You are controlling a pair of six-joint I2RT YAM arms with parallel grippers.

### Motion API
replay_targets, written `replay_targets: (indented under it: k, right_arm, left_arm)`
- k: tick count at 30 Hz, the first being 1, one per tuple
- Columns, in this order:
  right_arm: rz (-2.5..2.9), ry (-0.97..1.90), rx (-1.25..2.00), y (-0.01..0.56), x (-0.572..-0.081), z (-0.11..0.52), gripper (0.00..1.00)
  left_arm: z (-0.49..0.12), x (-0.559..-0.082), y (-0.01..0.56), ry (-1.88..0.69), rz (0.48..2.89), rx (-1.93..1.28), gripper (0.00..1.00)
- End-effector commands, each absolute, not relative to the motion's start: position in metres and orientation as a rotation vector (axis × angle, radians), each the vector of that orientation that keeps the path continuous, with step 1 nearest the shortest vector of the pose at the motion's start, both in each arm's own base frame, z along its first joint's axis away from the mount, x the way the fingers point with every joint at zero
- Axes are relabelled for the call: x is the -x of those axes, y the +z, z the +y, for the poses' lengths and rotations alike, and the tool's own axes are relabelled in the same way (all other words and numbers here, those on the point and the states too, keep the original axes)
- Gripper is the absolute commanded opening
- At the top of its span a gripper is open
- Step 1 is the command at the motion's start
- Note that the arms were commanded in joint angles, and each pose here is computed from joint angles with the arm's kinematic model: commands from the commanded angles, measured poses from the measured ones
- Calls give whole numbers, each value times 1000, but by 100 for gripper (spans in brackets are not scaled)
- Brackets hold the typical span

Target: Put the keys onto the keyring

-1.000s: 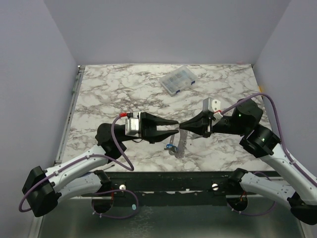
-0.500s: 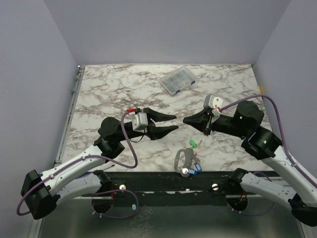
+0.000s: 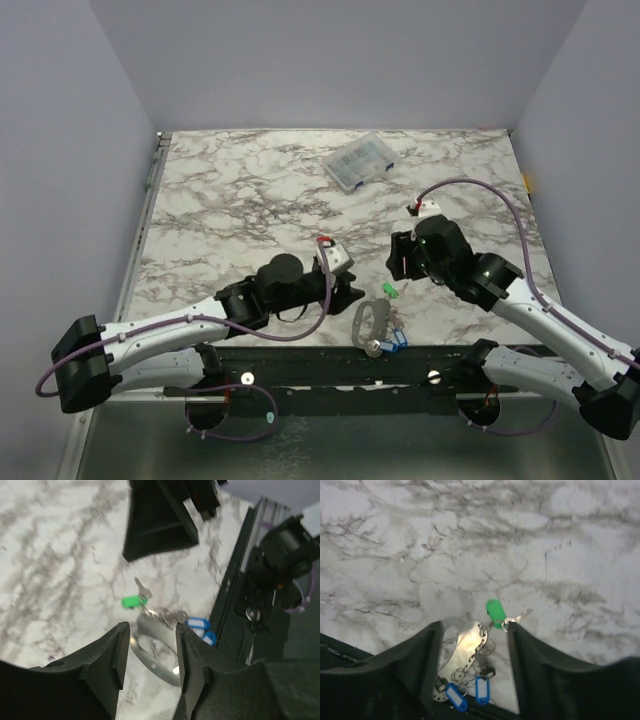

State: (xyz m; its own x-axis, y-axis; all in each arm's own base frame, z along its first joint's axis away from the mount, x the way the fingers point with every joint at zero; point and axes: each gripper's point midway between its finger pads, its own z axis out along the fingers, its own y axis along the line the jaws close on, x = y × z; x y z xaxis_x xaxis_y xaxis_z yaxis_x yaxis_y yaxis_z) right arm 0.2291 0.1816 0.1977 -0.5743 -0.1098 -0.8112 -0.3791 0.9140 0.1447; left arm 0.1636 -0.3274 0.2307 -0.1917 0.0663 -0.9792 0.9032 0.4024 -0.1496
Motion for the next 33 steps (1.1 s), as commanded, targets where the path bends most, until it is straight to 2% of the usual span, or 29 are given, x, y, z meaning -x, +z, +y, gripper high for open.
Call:
replay_targets:
  k: [1, 2, 5, 9, 11, 13, 15, 18, 23, 31, 33]
  right_arm:
    - [2404, 235, 21, 154, -204, 145, 72]
    - [2405, 234, -23, 152, -202, 142, 76]
    - [2368, 180, -161, 150, -202, 124, 79]
    - [2342, 46, -350, 146, -198, 96, 79]
    - [2343, -21, -450, 140, -192, 84, 79]
    - [2332, -76, -525, 138, -188, 73, 79]
    - [2302, -71, -572, 141, -186, 67, 79]
    - [2248, 28, -607, 147, -186, 69, 79]
    - [2202, 142, -594, 151, -186, 74, 79]
    - [2207, 145, -563, 149, -190, 78, 79]
    - [2207, 140, -558, 150, -190, 78, 79]
  left_arm:
    - [-329, -149, 164, -757, 1809, -965, 50]
    - [-334, -141, 156, -741, 1825, -991, 53]
    - [-348, -126, 138, -675, 1850, -1052, 69]
    - [-374, -116, 124, -620, 1903, -1059, 78]
    - [-382, -117, 112, -580, 1953, -1032, 78]
    - [-391, -116, 102, -548, 1966, -1049, 72]
    - [-398, -116, 91, -507, 1960, -1100, 70]
    - [-405, -117, 79, -470, 1982, -1130, 69]
    - [-415, -120, 73, -474, 2074, -990, 69]
    - [-422, -116, 49, -424, 2117, -1021, 71]
    - [-423, -117, 44, -396, 2110, -1045, 68]
